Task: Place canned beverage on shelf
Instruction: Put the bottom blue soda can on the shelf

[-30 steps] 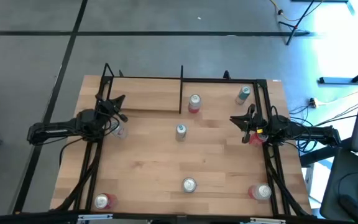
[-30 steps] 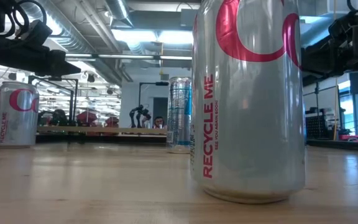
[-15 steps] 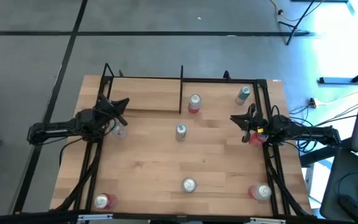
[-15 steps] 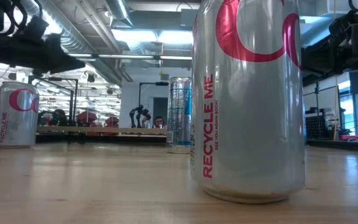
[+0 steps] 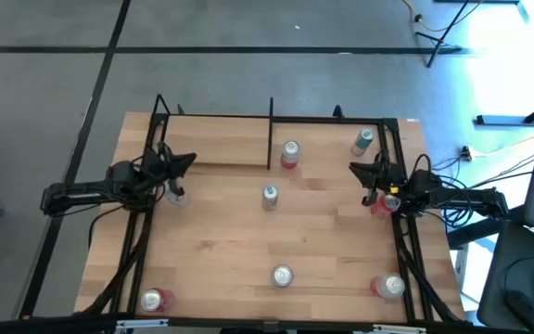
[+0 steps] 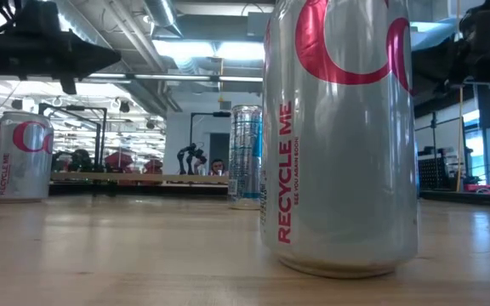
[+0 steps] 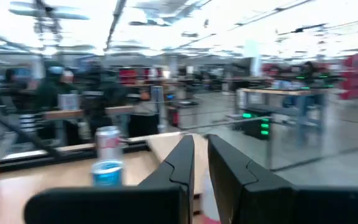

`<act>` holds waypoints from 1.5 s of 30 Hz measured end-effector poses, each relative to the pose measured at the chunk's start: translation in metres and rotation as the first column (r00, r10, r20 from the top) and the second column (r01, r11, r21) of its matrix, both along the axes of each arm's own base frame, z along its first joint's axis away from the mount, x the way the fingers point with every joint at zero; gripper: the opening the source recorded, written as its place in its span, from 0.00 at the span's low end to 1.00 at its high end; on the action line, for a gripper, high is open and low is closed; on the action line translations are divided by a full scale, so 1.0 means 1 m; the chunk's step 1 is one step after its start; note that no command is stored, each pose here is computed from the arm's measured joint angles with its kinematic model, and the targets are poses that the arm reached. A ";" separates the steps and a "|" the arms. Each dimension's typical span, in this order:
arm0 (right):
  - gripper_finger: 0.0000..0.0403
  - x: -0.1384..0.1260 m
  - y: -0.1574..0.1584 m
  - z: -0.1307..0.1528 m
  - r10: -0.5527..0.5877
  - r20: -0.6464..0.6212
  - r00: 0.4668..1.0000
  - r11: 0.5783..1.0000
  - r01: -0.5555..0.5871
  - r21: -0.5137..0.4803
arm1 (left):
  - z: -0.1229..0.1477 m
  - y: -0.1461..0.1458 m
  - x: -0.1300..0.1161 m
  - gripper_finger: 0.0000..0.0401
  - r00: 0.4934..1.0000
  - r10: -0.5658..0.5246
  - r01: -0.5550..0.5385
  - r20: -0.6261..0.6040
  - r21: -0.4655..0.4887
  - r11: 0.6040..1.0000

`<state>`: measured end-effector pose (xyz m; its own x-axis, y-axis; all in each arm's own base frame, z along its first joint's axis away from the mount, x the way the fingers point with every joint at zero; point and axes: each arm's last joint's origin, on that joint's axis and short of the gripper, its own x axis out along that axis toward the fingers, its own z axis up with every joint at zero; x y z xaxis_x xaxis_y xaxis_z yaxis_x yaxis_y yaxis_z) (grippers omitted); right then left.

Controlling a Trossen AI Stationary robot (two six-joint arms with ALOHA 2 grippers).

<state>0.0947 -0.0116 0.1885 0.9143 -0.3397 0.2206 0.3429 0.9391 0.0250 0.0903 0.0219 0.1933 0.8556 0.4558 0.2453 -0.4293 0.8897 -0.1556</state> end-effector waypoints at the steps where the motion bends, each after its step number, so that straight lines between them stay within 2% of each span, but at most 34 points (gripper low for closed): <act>1: 0.10 0.000 0.000 0.000 -0.011 -0.001 1.000 1.000 0.011 -0.010 | 0.000 0.000 0.000 0.01 1.000 -0.018 0.018 0.001 0.001 1.000; 5: 0.10 0.001 0.000 -0.001 -0.015 -0.026 1.000 1.000 0.014 -0.022 | 0.001 -0.002 0.003 0.01 0.997 -0.075 0.075 0.013 -0.006 0.997; 9: 0.10 0.005 0.000 -0.001 -0.017 -0.038 0.999 0.999 0.016 -0.029 | 0.008 -0.003 0.007 0.01 0.987 -0.148 0.147 0.059 0.024 0.989; 15: 0.10 0.010 -0.001 0.005 -0.023 0.005 1.000 0.998 0.023 -0.054 | 0.038 -0.003 0.020 0.01 0.981 -0.194 0.193 0.020 0.027 0.981; 20: 0.10 0.017 -0.001 0.003 -0.023 -0.011 1.000 0.998 0.022 -0.054 | 0.062 -0.002 0.041 0.01 0.969 -0.246 0.247 -0.023 0.085 0.965; 25: 0.10 0.026 -0.001 0.003 -0.024 -0.030 0.999 0.998 0.022 -0.056 | 0.072 0.001 0.057 0.02 0.984 -0.164 0.171 -0.067 0.133 0.976; 30: 0.10 0.037 -0.001 0.019 -0.036 -0.073 0.997 0.994 0.028 -0.108 | 0.071 0.003 0.072 0.14 0.976 -0.180 0.194 -0.126 0.115 0.974; 35: 0.10 0.052 -0.001 0.034 -0.056 -0.148 0.987 0.981 0.027 -0.193 | 0.071 0.004 0.087 0.33 0.958 -0.228 0.237 -0.174 0.032 0.971; 40: 0.10 0.065 -0.002 0.045 -0.072 -0.192 0.979 0.970 0.023 -0.243 | 0.075 0.005 0.105 0.52 0.935 -0.260 0.266 -0.242 -0.006 0.964; 45: 0.10 0.073 -0.002 0.048 -0.073 -0.231 0.970 0.969 0.014 -0.248 | 0.085 0.005 0.126 0.60 0.893 -0.292 0.291 -0.343 -0.054 0.955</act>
<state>0.1681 -0.0137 0.2367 0.9355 -0.3439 0.0809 0.3522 0.8904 -0.2883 0.2168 0.0272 0.2784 0.9810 0.1732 -0.0875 -0.1777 0.9830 -0.0467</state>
